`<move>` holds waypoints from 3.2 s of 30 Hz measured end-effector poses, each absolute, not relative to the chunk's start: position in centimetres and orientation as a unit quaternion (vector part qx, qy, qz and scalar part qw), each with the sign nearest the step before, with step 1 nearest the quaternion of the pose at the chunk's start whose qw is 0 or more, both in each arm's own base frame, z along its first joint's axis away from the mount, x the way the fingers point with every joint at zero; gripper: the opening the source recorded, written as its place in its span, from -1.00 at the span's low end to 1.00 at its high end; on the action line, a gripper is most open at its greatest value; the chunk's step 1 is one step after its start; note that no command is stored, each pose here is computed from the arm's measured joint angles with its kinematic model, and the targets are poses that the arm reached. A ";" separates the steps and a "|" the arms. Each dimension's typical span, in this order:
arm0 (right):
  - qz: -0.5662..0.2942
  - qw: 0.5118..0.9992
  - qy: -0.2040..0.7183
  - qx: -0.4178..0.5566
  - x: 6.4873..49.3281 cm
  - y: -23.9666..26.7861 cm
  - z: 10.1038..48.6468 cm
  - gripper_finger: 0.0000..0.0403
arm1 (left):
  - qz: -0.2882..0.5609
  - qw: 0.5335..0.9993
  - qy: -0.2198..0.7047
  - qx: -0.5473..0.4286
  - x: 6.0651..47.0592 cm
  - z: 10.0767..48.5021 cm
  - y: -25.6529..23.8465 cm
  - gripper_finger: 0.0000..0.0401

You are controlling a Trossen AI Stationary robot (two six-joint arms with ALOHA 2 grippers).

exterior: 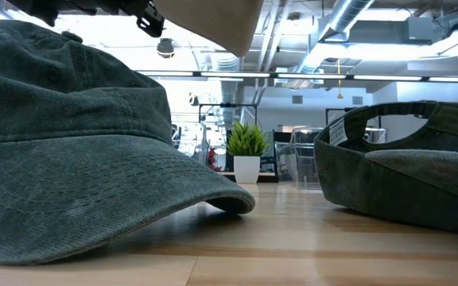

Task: Pick & Place hat
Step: Put the top brown cap into the right transparent bin

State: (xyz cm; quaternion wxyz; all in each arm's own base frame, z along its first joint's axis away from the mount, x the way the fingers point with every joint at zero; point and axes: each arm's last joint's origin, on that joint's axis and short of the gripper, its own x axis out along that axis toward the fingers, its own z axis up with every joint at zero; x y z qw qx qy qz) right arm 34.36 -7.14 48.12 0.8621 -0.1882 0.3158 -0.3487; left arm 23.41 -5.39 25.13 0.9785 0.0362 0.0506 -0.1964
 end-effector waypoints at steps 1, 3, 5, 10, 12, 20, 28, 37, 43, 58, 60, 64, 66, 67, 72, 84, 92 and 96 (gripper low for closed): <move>-0.348 0.859 0.323 -0.195 34.9 -7.4 47.7 -0.99 | -0.196 0.979 0.050 0.036 23.4 25.1 -5.4 -0.92; -0.346 0.856 0.326 -0.204 36.0 -7.8 47.0 -1.00 | -0.196 0.979 0.049 0.036 23.4 25.2 -5.4 -0.93; -0.342 0.853 0.332 -0.211 37.1 -8.1 46.2 -1.00 | -0.196 0.979 0.047 0.036 23.4 25.2 -5.4 -0.93; -0.296 0.861 0.352 -0.218 39.3 -8.0 44.1 -1.00 | -0.196 0.979 0.046 0.036 23.4 25.2 -5.4 -0.92; -0.277 0.865 0.357 -0.218 39.8 -7.6 43.6 -1.00 | -0.196 0.979 0.045 0.036 23.4 25.2 -5.4 -0.93; -0.217 0.874 0.373 -0.223 41.3 -4.4 42.0 -1.00 | -0.196 0.979 0.045 0.036 23.4 25.2 -5.4 -0.91; -0.171 0.877 0.383 -0.234 41.7 -0.1 41.1 -1.00 | -0.194 0.979 0.045 0.036 23.4 25.2 -5.4 -0.91; -0.137 0.881 0.386 -0.238 41.0 3.3 41.1 -1.00 | -0.192 0.980 0.045 0.037 23.5 25.2 -5.3 -0.92; -0.121 0.881 0.390 -0.238 40.7 4.9 41.0 -1.00 | -0.192 0.980 0.045 0.037 23.5 25.2 -5.3 -0.93; -0.038 0.886 0.397 -0.238 39.7 8.4 40.9 -1.00 | -0.184 0.981 0.046 0.037 23.5 25.2 -5.3 -0.93; -0.029 0.885 0.400 -0.236 39.4 8.7 41.1 -1.00 | -0.184 0.981 0.046 0.037 23.5 25.2 -5.3 -0.93; -0.016 0.886 0.403 -0.227 39.0 9.2 41.3 -1.00 | -0.184 0.981 0.046 0.037 23.5 25.2 -5.3 -0.93; -0.008 0.890 0.397 -0.223 38.6 9.3 41.7 -1.00 | -0.185 0.981 0.045 0.037 23.5 25.3 -5.3 -0.93; -0.004 0.893 0.394 -0.220 38.4 9.4 41.9 -1.00 | -0.185 0.981 0.044 0.037 23.5 25.3 -5.3 -0.93; 0.018 0.905 0.376 -0.199 37.5 9.7 43.0 -1.00 | -0.186 0.981 0.040 0.037 23.5 25.4 -5.3 -0.92; 0.030 0.916 0.353 -0.189 36.8 9.9 44.1 -1.00 | -0.185 0.981 0.039 0.037 23.5 25.5 -5.3 -0.93; 0.007 0.911 0.368 -0.185 37.4 8.2 43.6 -1.00 | -0.181 0.981 0.052 0.037 23.5 25.1 -5.2 -0.93; -0.009 0.911 0.371 -0.179 37.7 7.0 43.6 -1.00 | -0.180 0.982 0.052 0.037 23.5 25.1 -5.2 -0.92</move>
